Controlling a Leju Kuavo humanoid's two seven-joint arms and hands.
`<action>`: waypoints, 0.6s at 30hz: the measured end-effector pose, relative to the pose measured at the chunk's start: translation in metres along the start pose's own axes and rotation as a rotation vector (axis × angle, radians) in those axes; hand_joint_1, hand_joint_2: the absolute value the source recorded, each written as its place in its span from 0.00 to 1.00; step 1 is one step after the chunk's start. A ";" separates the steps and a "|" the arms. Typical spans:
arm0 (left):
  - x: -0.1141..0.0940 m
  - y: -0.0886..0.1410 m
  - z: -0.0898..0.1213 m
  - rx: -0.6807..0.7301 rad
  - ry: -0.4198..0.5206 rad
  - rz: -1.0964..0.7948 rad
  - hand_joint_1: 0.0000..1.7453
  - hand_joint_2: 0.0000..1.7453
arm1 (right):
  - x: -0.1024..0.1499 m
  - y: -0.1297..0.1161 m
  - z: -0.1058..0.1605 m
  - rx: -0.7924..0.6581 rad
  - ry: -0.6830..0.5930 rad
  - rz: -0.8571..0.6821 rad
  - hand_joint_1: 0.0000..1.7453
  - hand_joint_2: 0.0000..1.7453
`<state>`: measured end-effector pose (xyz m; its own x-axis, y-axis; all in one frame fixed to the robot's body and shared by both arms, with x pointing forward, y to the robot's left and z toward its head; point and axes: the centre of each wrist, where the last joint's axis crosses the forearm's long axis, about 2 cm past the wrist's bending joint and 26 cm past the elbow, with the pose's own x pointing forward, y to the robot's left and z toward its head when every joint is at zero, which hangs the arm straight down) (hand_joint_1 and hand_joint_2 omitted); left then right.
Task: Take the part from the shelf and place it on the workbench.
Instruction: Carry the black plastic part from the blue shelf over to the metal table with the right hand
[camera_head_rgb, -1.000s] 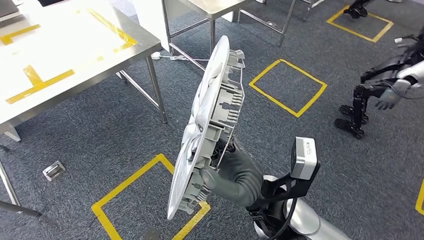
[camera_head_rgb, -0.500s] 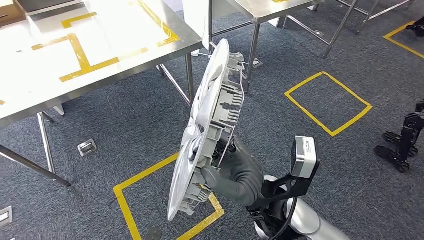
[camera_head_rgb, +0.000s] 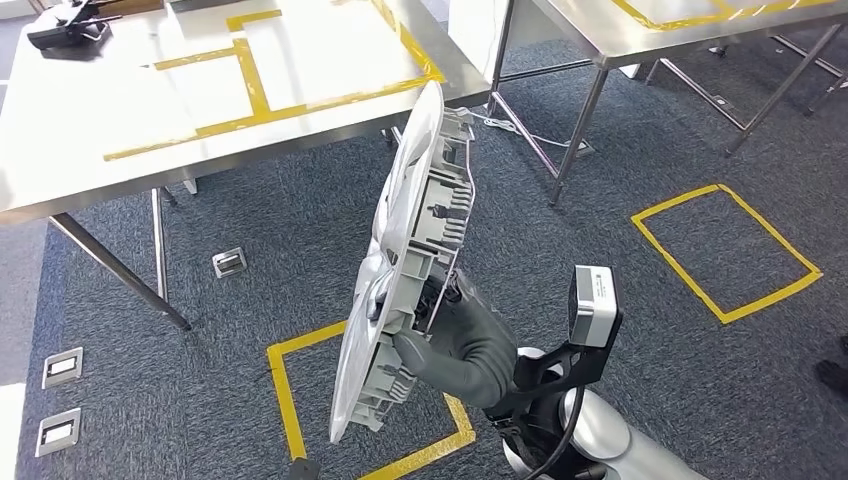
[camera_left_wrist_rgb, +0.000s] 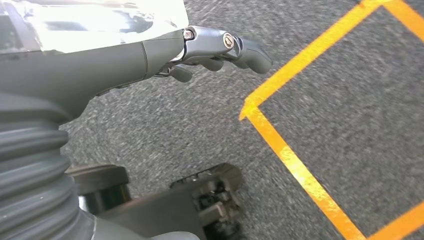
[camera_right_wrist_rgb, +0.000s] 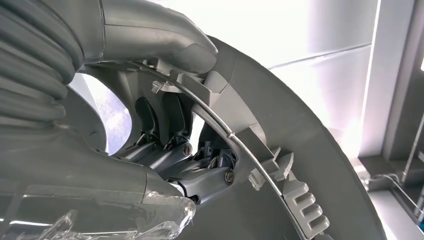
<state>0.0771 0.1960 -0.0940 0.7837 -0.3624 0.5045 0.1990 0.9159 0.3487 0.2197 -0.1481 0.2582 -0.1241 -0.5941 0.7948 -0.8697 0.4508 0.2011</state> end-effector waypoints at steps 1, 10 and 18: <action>0.000 0.000 0.000 -0.001 0.000 -0.001 0.00 1.00 | 0.000 0.000 0.000 0.002 -0.001 0.000 1.00 1.00; 0.000 0.001 -0.001 -0.014 0.017 0.014 0.00 1.00 | -0.003 -0.002 -0.001 0.004 0.013 -0.014 1.00 1.00; 0.000 -0.001 0.000 -0.023 0.028 0.016 0.00 1.00 | -0.003 -0.005 -0.005 -0.003 0.017 -0.018 1.00 1.00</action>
<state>0.0769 0.1953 -0.0941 0.8033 -0.3426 0.4872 0.1991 0.9254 0.3224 0.2273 -0.1450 0.2577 -0.1000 -0.5910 0.8004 -0.8702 0.4420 0.2177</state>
